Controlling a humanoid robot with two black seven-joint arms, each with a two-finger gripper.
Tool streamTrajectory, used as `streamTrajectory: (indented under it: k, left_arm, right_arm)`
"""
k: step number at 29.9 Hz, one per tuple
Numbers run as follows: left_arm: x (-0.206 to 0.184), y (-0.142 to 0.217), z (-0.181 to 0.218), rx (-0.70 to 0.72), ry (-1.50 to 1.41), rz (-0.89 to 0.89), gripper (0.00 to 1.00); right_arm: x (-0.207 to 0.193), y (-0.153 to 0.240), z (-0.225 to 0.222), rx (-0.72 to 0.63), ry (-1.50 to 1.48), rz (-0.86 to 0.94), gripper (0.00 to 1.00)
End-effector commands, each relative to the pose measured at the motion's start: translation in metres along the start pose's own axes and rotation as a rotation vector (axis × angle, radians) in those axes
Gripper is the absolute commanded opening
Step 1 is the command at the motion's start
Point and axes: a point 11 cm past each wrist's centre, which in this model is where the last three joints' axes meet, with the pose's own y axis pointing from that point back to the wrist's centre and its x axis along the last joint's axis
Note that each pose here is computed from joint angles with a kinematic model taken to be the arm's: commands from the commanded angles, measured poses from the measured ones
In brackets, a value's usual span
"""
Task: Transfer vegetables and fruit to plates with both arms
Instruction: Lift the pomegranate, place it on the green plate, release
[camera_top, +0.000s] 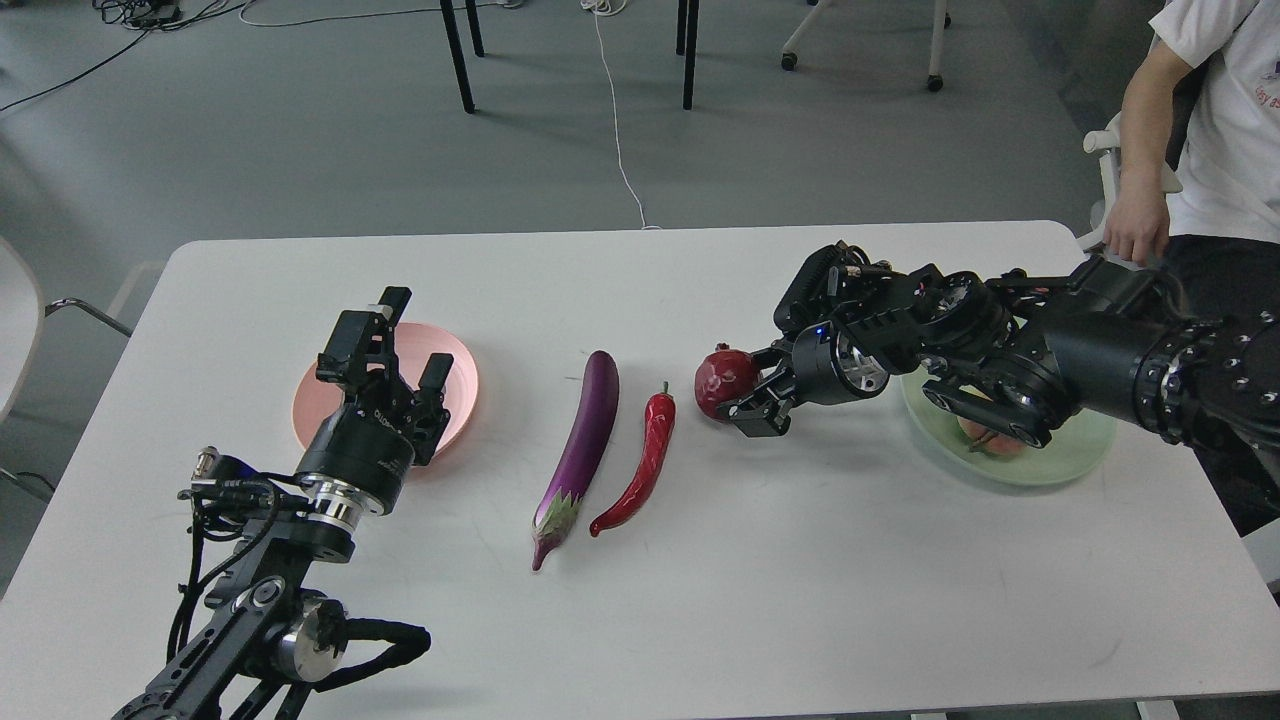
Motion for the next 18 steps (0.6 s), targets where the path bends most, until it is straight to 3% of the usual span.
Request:
streamTrajectory:
  k: [1, 8, 13, 18]
  left_arm:
    - [0.000, 0.000, 0.000, 0.000, 0.001, 0.000, 0.98]
    - [0.000, 0.000, 0.000, -0.001, 0.000, -0.001, 0.98]
    - [-0.001, 0.000, 0.000, 0.000, 0.002, 0.000, 0.98]
    - [-0.002, 0.000, -0.001, 0.001, 0.003, -0.005, 0.98]
  right_arm:
    - [0.005, 0.007, 0.002, 0.000, 0.006, 0.009, 0.30]
    - [0.010, 0.086, 0.059, -0.130, -0.005, 0.042, 0.32]
    - [-0.029, 0.139, 0.096, -0.244, -0.040, 0.008, 0.32]
    - [-0.086, 0.167, 0.119, -0.333, -0.055, -0.050, 0.32]
